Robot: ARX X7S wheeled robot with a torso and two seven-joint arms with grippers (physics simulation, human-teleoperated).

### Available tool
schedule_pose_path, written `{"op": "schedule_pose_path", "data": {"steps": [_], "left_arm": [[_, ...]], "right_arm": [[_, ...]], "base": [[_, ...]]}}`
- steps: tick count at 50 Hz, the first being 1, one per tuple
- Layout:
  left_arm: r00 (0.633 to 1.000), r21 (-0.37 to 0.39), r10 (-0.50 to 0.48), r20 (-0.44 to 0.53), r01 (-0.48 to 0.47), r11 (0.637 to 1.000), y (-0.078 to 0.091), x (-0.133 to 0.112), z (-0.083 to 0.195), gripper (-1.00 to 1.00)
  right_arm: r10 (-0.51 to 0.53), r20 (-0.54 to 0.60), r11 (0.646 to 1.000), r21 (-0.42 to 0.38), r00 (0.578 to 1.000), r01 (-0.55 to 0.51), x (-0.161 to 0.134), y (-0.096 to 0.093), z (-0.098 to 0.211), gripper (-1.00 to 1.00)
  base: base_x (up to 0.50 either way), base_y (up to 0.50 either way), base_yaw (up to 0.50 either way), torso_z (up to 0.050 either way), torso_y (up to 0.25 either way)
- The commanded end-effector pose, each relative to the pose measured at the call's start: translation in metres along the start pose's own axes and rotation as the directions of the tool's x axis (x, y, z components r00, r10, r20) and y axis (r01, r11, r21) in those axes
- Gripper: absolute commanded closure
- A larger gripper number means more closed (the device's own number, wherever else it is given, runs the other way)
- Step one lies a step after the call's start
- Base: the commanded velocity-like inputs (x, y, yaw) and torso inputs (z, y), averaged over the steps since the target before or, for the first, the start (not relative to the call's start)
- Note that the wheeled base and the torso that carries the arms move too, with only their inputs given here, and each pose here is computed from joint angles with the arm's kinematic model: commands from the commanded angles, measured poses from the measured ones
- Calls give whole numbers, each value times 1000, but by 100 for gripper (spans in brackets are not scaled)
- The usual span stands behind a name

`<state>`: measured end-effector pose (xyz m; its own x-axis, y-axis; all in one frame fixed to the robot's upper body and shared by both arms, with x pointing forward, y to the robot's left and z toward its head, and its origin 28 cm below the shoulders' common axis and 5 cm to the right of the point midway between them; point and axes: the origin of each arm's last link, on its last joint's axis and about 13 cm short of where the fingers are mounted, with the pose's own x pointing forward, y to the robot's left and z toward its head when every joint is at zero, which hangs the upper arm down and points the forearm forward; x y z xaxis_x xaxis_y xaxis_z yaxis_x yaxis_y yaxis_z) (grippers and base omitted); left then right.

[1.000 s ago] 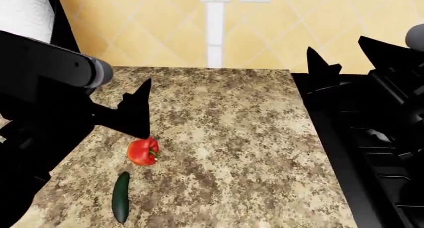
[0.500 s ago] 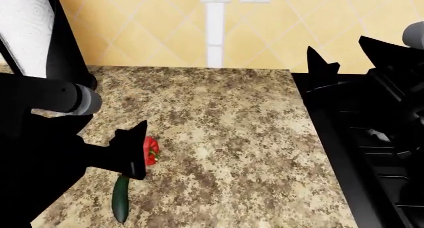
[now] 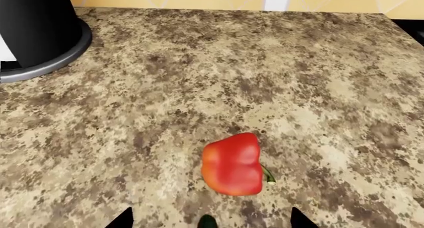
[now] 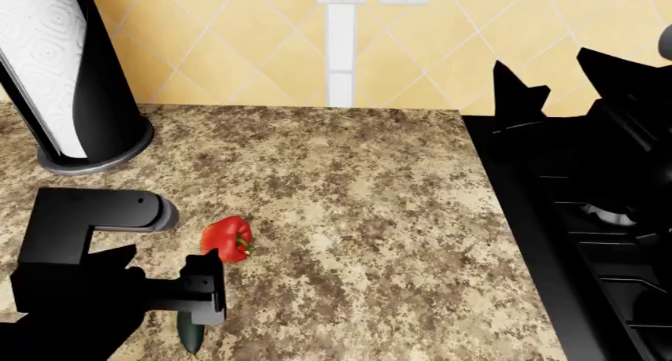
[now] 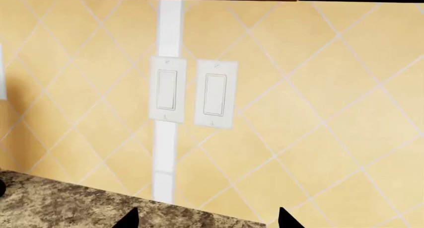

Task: Pick the pickle, bell pepper from the counter and place them in the cabinet. Then close the cabinet.

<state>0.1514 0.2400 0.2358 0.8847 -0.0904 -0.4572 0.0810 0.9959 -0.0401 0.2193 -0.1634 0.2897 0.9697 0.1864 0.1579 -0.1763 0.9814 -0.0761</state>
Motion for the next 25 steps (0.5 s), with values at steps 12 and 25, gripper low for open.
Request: {"op": "schedule_pose_path", "data": {"steps": [12,25], "left_arm": [[988,-9,26,-150,-28,1000,-4,9,-41,-100],[978,19,-6,-206,10,1000,-4,15,-64,-100]], "right_arm": [[-10,4,1000,22,1000,10,-1,-3,-1,-100],[-8,4,1000,28,1000,8,-1,-2,-1,-100]], "base": [[0,0,0,0,0],[0,0,0,0,0]]}}
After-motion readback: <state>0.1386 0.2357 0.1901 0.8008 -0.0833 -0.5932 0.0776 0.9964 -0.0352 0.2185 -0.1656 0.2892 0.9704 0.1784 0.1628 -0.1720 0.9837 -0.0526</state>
